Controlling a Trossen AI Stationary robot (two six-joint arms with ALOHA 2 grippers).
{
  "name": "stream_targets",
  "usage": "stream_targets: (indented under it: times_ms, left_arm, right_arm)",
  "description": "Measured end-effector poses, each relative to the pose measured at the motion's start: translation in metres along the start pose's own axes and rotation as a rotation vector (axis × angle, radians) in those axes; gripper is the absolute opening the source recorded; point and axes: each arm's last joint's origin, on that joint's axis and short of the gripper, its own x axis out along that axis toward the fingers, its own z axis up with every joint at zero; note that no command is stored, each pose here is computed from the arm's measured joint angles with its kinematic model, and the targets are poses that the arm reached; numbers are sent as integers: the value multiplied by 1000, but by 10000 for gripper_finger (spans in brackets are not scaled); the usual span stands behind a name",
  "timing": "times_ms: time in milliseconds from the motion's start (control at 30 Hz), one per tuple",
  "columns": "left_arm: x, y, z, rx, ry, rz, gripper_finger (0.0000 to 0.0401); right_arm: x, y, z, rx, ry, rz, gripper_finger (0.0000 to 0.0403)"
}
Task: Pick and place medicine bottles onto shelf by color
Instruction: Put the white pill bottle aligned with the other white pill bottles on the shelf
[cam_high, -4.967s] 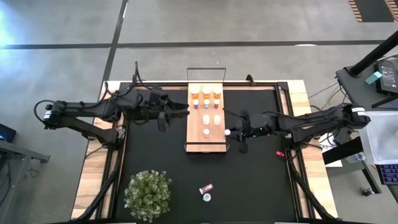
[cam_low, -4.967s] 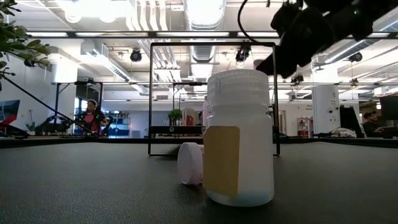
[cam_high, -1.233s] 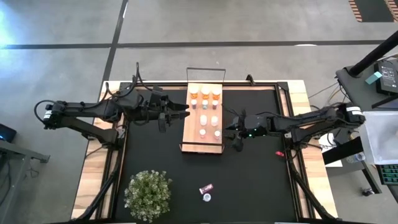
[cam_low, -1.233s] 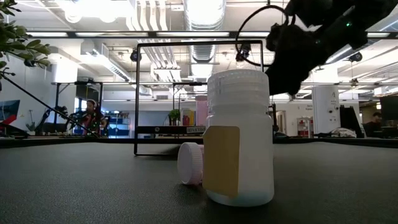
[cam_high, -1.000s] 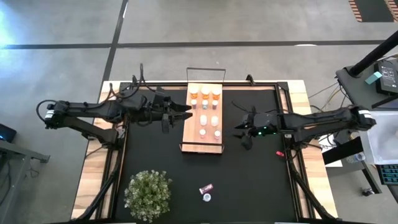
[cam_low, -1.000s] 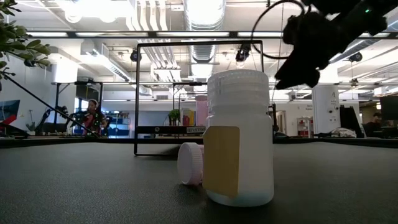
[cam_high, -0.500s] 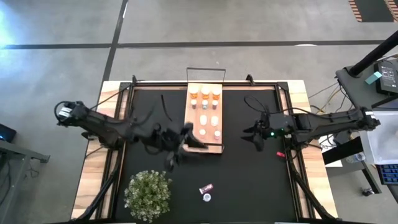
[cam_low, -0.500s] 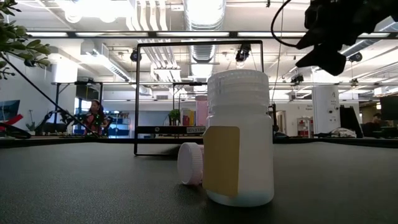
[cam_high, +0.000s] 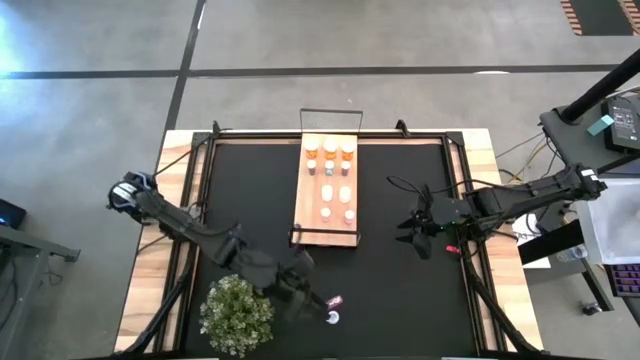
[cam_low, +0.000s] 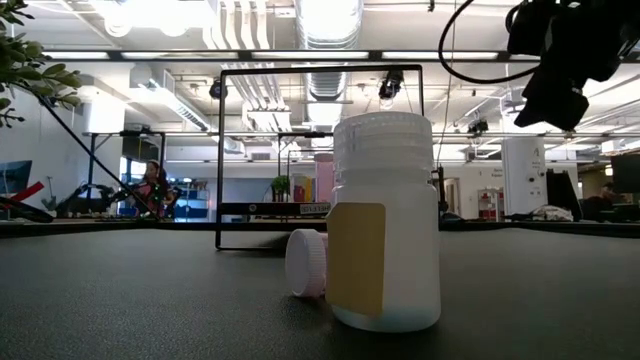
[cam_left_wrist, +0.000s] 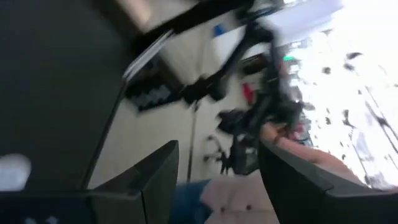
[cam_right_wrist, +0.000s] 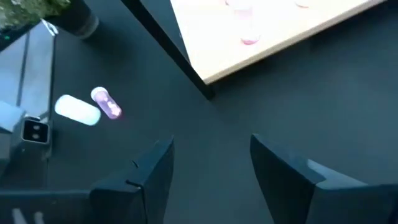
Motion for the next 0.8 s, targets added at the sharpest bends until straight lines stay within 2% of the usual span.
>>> stream_targets:
  times_ms: [167,333,567,800]
  left_arm:
    - [11,23,-13,-141,46,167,203]
    - [14,41,-17,-177,-9,332,203]
    - [21,51,-16,-165,-84,398,203]
    - [34,52,-14,-37,-63,418,202]
  right_arm:
    - [0,0,0,-2,0,-1,201]
    - [0,0,0,-3,-3,-1,201]
    - [0,0,0,-3,-4,-2,201]
    - [0,0,0,-3,-5,-1,201]
